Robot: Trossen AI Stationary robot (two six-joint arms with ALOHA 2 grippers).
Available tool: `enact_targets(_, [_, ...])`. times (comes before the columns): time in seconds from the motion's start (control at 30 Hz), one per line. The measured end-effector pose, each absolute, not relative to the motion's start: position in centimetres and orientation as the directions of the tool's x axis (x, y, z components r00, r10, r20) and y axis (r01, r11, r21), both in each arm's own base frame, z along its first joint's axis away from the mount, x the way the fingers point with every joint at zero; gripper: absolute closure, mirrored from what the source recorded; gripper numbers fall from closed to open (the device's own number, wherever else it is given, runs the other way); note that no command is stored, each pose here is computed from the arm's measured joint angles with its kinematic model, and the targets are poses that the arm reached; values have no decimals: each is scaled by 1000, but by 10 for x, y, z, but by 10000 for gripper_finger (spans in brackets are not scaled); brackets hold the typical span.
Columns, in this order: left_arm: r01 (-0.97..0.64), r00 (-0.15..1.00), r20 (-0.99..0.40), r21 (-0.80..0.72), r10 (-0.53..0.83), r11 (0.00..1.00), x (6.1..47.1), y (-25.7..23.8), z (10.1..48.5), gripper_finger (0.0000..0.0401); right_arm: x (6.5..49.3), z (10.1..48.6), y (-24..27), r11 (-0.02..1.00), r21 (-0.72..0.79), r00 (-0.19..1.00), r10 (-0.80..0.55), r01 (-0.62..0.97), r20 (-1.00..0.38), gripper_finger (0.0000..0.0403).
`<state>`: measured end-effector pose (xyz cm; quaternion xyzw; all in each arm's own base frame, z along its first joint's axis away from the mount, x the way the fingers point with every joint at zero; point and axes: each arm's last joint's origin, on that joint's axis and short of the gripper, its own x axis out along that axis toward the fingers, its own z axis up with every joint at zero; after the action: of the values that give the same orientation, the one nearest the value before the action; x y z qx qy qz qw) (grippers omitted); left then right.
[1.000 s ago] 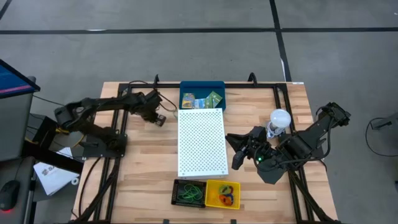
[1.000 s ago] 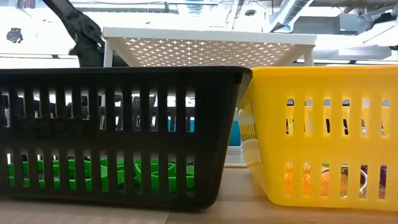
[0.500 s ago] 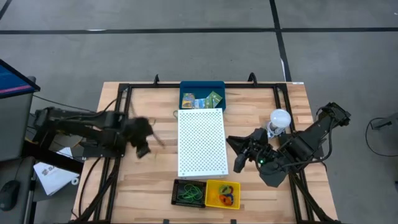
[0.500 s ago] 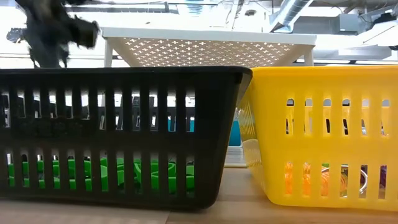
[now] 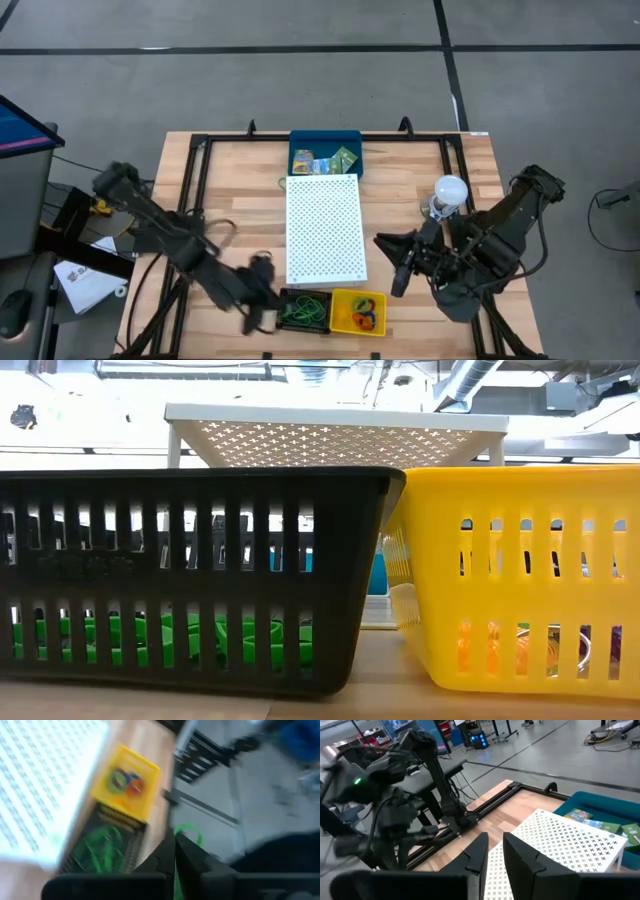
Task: Pick & Place Office Desk Supplies
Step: Put the green rubber band into the black bin
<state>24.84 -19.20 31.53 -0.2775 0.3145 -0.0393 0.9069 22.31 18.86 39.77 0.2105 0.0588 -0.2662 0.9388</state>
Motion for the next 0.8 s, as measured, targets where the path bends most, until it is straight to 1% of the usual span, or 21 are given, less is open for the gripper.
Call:
enact_targets(0.1, [-179, 804, -584, -422, -115, 889, 274, -209, 308, 401, 219, 398, 193, 773, 372, 858, -467, 514, -215, 346])
enact_targets(0.23, [-248, 790, -613, -341, -14, 907, 296, -231, 280, 401, 216, 398, 196, 771, 394, 866, -452, 501, -216, 346])
enact_targets(0.4, [-348, 752, -651, -257, 105, 901, 298, -253, 239, 401, 213, 398, 199, 777, 395, 872, -440, 490, -216, 346])
enact_targets(0.5, [-414, 734, -655, -222, 179, 883, 293, -258, 226, 401, 213, 398, 200, 777, 397, 872, -439, 489, -215, 346])
enact_targets(0.8, [-450, 704, -676, -188, 216, 873, 292, -254, 215, 401, 216, 397, 201, 772, 406, 872, -441, 490, -214, 346])
